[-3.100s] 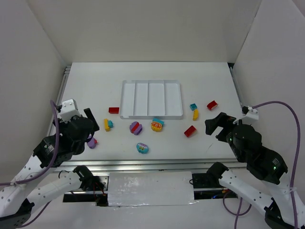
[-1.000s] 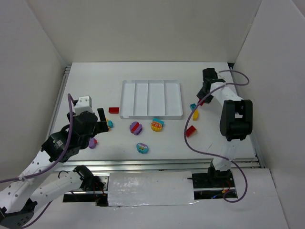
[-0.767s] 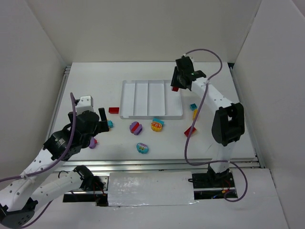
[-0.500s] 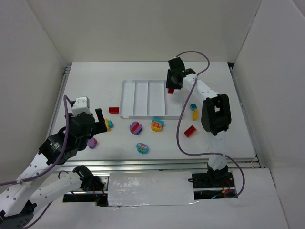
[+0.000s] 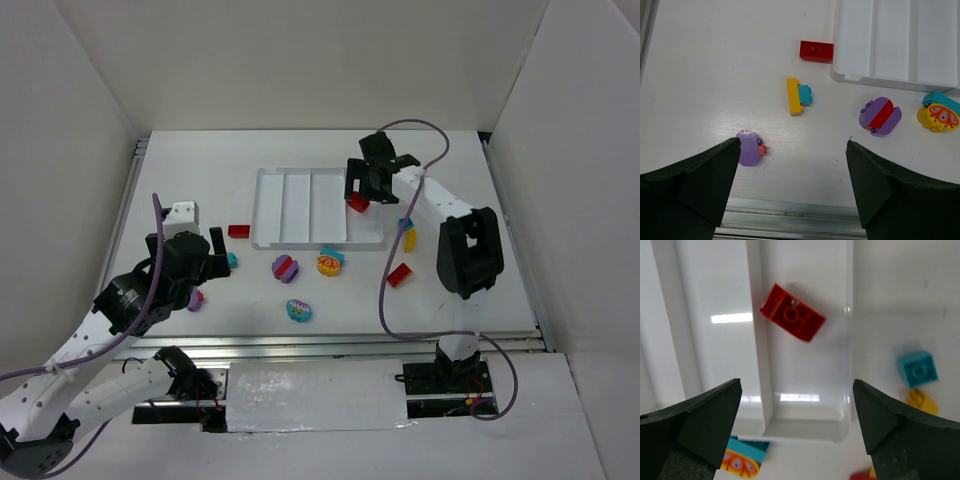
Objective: Sort the legos into containers by color
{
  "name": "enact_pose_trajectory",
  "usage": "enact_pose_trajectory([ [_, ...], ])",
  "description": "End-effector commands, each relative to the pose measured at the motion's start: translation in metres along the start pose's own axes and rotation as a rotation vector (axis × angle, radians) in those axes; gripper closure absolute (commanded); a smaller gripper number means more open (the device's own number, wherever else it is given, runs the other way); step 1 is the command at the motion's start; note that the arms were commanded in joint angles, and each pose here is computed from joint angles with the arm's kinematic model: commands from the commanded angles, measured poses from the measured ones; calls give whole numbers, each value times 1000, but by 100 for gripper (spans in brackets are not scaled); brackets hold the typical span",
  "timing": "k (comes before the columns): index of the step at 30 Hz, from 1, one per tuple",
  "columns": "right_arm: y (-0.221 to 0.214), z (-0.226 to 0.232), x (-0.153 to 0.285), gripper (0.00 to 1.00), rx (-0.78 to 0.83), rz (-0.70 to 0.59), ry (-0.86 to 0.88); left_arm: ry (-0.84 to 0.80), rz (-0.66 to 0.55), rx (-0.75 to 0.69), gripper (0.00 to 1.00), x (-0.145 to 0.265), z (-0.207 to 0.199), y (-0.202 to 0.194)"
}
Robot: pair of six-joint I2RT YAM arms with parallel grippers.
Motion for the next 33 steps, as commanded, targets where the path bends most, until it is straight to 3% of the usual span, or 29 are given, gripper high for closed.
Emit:
enact_pose_trajectory([
  [1,-4,-8,57,0,-106,-85,-12,-14,-33,15,1,1,-1,7],
  [3,-21,-18,80,0,-158,-106,-48,-19,-36,16,0,2,0,7],
  [6,-91,-48,78,0,-309,-55,-178,-25,-43,21,1,3,0,8],
  [12,-157,-65,89,0,-473,-122,-250,-50,-28,8,0,0,-5,7],
  [23,-176,-64,66,5,-493,-84,-284,-85,-6,-15,1,-2,-9,4],
  [26,-174,-62,58,12,-496,-93,-285,-93,-7,-14,0,-1,-10,4],
  [32,-170,-60,53,48,-480,-94,-291,-101,-1,-22,1,-2,-12,3],
  [33,-170,-59,54,60,-453,-94,-284,-104,-3,-20,0,-2,-12,3],
])
Point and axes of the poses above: each gripper's point midway between its finger pads, its own x axis back along the fingers, its own z axis along the line the jaws close on, y = z × x, the point moved 6 cm from there along x, back along the fingers, and after that the axes turned 3 degrees about x, right-handed, at the moved point
